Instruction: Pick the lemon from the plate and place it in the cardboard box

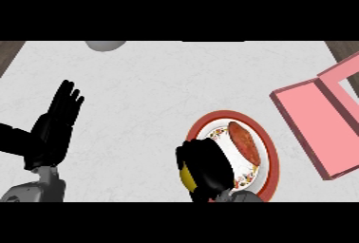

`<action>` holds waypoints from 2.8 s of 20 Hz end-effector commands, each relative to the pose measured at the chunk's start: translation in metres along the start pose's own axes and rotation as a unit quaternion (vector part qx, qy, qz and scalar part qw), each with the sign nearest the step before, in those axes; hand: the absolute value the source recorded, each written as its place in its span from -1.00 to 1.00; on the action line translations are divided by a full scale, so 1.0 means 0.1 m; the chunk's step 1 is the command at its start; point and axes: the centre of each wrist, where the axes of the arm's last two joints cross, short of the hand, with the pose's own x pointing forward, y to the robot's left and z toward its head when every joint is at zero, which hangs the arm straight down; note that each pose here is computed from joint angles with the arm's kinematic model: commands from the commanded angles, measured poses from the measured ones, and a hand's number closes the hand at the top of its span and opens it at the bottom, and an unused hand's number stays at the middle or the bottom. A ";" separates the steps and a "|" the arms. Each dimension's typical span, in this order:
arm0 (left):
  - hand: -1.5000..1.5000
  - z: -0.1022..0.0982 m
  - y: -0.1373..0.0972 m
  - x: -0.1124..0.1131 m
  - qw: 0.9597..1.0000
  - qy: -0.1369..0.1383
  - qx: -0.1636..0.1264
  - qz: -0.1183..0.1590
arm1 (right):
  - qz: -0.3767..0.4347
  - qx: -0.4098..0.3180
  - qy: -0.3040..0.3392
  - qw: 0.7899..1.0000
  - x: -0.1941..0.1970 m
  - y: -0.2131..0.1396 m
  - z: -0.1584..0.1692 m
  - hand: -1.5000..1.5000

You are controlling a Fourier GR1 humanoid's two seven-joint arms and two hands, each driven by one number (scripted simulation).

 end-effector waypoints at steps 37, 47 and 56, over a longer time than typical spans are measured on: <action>0.00 0.04 0.09 -0.09 1.000 -0.008 -0.002 -0.002 | 0.003 -0.368 0.249 0.896 -0.55 -1.91 0.66 1.00; 0.00 0.02 0.00 -0.04 1.000 -0.011 0.006 0.002 | 0.036 -0.339 0.281 0.897 -1.66 -1.75 0.33 1.00; 0.00 0.03 0.10 0.12 1.000 -0.014 -0.011 -0.010 | 0.052 -0.110 0.387 0.914 -2.47 -1.65 0.25 -1.00</action>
